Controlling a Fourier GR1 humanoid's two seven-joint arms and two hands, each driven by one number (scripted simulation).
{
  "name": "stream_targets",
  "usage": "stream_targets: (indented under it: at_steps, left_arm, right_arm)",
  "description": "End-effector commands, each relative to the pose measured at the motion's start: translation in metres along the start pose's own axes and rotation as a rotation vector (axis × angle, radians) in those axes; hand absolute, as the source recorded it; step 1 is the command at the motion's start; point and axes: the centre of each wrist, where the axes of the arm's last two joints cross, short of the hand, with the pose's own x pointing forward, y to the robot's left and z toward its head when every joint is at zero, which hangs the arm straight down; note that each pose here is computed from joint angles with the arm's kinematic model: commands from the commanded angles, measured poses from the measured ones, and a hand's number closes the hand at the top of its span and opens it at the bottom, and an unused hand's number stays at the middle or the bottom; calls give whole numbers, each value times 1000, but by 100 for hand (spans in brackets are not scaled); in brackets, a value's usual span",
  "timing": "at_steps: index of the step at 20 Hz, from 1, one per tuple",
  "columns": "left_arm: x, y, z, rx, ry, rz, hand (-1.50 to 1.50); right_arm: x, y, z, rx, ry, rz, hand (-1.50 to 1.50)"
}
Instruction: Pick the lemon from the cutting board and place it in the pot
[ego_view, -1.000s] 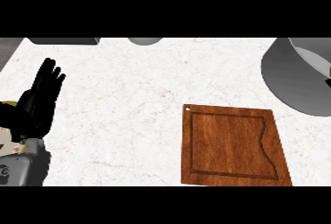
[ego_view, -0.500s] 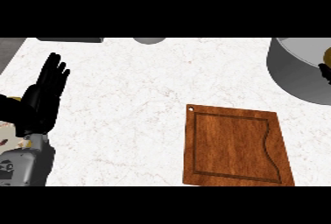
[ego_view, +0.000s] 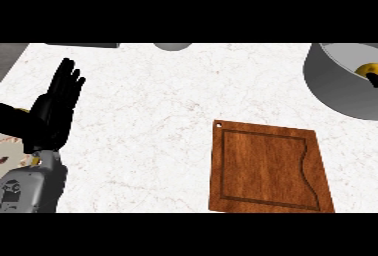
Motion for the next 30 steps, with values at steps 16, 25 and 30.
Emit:
stream_targets:
  at_steps: [16, 25, 30]
  left_arm:
    - [-4, 3, 5, -6, -1, -15, 0]
    - [-8, 3, 7, 1, 5, 13, 0]
    - [-3, 12, 2, 4, -9, -4, 0]
  right_arm:
    - [-25, 7, 2, 17, 22, -801, -150]
    - [-88, -57, 46, 35, 17, -827, -150]
    - [-99, -79, 57, 52, 9, -827, -150]
